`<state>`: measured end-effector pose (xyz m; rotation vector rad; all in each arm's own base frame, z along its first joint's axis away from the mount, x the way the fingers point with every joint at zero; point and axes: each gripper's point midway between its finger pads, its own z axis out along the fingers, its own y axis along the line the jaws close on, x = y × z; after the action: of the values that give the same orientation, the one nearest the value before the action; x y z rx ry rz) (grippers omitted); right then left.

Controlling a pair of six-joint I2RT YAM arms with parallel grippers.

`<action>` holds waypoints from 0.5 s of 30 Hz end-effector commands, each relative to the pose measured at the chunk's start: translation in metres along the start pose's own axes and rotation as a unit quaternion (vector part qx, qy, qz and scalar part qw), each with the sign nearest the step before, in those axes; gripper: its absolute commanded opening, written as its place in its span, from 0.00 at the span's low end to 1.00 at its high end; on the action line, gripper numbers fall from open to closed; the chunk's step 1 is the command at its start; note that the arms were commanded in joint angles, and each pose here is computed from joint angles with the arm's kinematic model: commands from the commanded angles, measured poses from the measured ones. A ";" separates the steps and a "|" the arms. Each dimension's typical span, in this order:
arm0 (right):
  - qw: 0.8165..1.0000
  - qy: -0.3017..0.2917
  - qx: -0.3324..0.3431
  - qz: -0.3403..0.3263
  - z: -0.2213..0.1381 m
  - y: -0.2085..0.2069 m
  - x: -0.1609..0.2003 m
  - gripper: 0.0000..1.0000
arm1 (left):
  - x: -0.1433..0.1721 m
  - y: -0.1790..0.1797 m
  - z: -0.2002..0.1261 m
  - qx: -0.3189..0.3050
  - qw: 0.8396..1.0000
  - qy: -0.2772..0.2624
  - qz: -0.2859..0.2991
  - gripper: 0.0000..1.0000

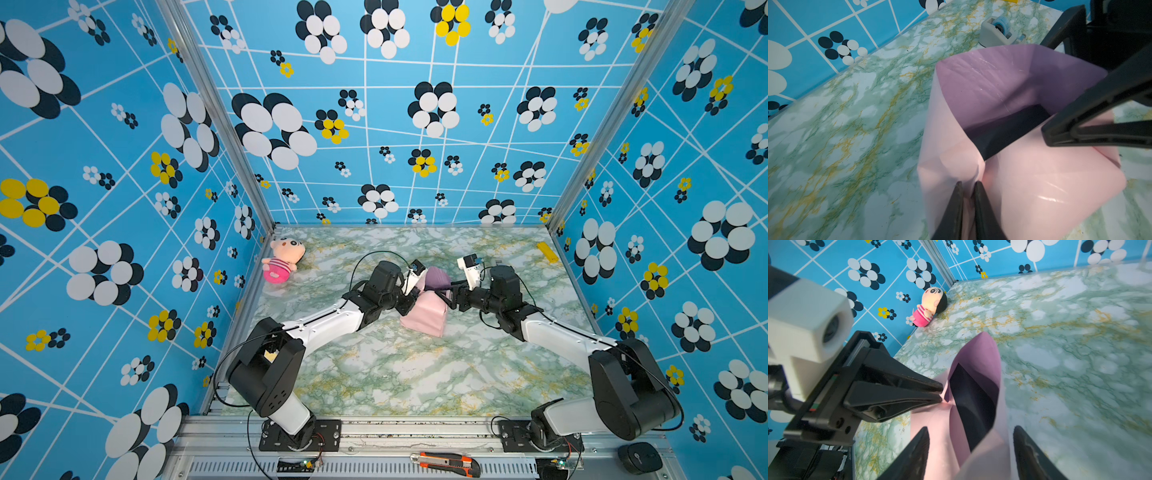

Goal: Wrap a gift box in wrapping paper
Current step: Fold the seventh fold of the wrapping paper on the gift box.

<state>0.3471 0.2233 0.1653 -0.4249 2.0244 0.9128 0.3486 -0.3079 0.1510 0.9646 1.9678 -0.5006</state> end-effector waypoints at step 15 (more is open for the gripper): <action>0.949 0.033 0.309 0.058 -0.060 -0.003 0.017 0.67 | 0.039 -0.001 0.004 -0.014 0.998 0.045 -0.047 0.17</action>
<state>0.3028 0.2046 0.1879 -0.1375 2.2155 0.5041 0.3502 -0.3064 0.1506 0.8886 1.9755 -0.5229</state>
